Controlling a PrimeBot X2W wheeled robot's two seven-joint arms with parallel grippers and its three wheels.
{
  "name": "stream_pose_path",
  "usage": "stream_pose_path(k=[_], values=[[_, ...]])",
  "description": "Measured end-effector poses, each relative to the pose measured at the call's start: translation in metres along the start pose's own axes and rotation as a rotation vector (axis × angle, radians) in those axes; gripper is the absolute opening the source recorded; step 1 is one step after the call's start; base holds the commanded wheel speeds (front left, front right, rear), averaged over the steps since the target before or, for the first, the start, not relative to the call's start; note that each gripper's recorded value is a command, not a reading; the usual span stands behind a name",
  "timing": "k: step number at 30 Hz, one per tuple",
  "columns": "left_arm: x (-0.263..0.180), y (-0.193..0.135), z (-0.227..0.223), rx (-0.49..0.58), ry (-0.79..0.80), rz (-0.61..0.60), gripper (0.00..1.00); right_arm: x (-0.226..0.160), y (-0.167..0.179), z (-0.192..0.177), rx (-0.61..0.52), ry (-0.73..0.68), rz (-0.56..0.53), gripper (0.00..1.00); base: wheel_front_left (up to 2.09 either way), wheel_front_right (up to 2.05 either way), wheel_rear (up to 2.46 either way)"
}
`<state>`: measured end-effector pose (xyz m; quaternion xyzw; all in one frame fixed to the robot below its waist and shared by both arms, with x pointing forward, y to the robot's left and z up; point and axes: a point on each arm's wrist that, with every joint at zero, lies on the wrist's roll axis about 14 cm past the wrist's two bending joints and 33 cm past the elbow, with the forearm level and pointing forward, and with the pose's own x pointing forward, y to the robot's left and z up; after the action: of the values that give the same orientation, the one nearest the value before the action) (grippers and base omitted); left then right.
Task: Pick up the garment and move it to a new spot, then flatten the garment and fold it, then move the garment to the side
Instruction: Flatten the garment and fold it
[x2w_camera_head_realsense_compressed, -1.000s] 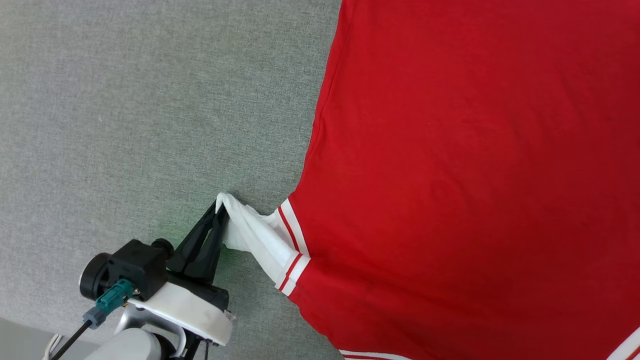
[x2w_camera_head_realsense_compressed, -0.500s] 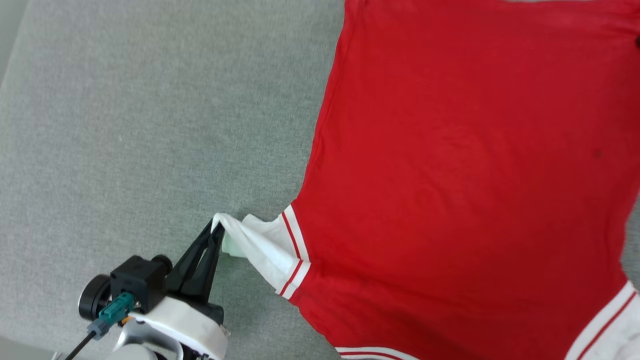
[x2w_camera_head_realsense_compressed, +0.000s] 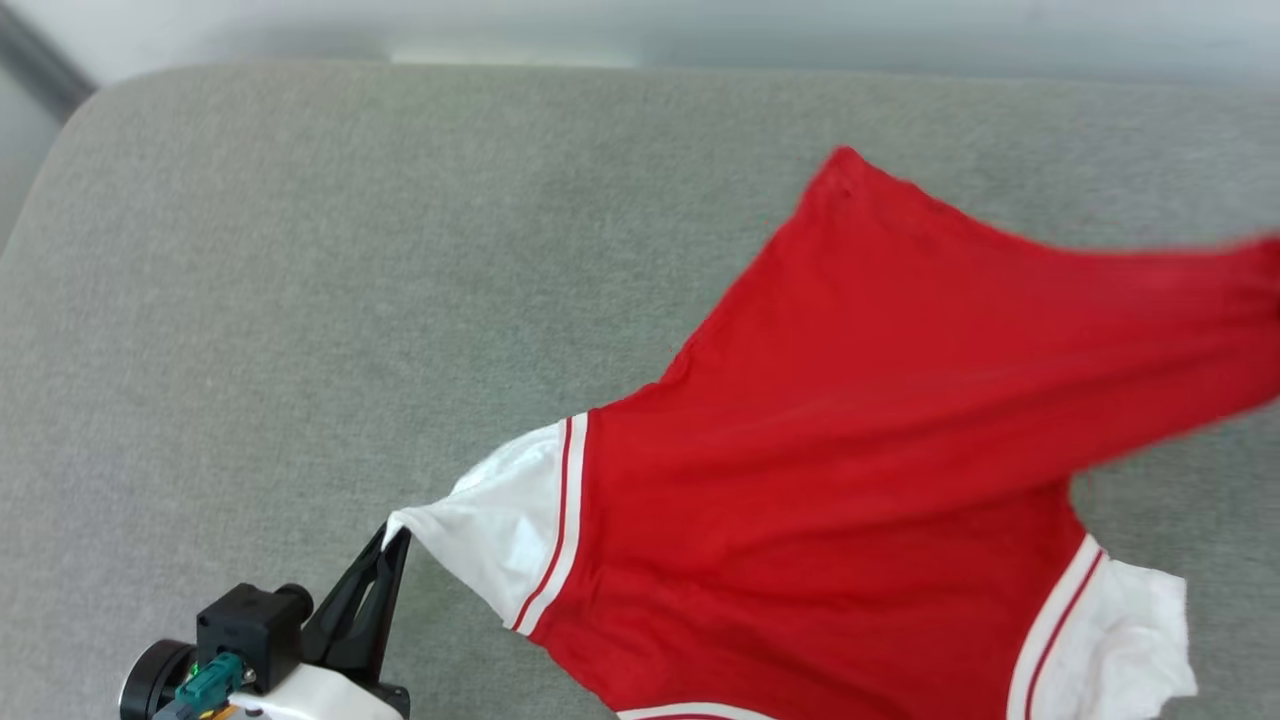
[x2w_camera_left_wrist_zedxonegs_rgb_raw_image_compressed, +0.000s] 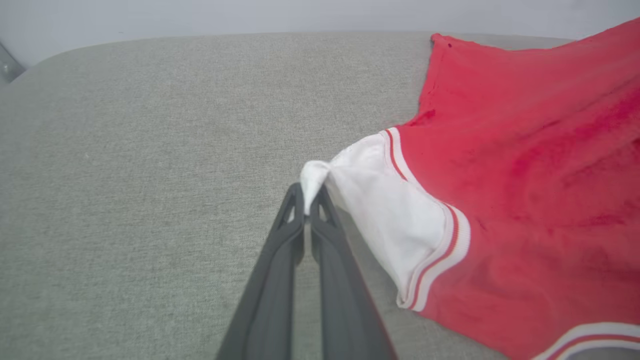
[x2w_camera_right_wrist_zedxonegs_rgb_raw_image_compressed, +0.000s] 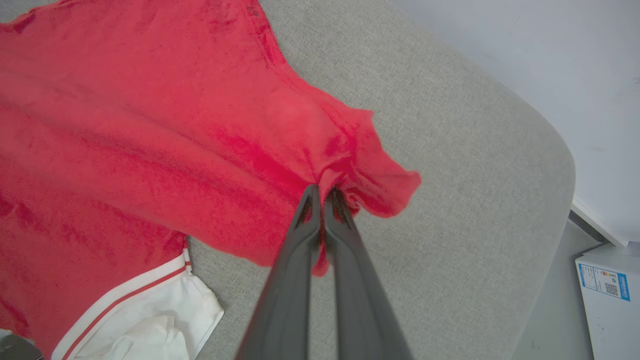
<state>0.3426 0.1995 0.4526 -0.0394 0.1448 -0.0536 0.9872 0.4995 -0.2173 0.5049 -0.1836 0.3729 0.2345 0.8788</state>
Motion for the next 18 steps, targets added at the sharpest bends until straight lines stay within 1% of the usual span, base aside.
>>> stream_pose_path(k=[2,4,8,12,15,18], values=[[-0.002,-0.003,0.002,0.004,-0.008,-0.008,0.0,-0.013,0.002,-0.022,0.023,0.013,0.0,0.0,0.0,0.0,0.0],[-0.004,-0.006,0.001,0.001,-0.004,-0.013,0.0,-0.023,0.007,-0.058,0.045,0.079,0.007,0.0,0.0,0.0,0.0],[-0.006,-0.012,0.003,0.001,-0.01,-0.035,0.0,-0.042,0.028,-0.134,0.109,0.21,0.035,0.0,0.0,0.0,0.0],[-0.008,-0.018,0.004,0.0,-0.012,-0.052,0.0,-0.06,0.053,-0.192,0.205,0.301,0.072,0.0,0.0,0.0,0.0],[-0.006,-0.021,0.005,0.001,-0.015,-0.064,0.0,-0.064,0.076,-0.23,0.285,0.35,0.104,0.0,0.0,0.0,0.0],[-0.005,-0.021,0.004,0.0,-0.009,-0.069,0.0,-0.059,0.1,-0.248,0.348,0.359,0.139,0.0,0.0,0.0,0.0]])
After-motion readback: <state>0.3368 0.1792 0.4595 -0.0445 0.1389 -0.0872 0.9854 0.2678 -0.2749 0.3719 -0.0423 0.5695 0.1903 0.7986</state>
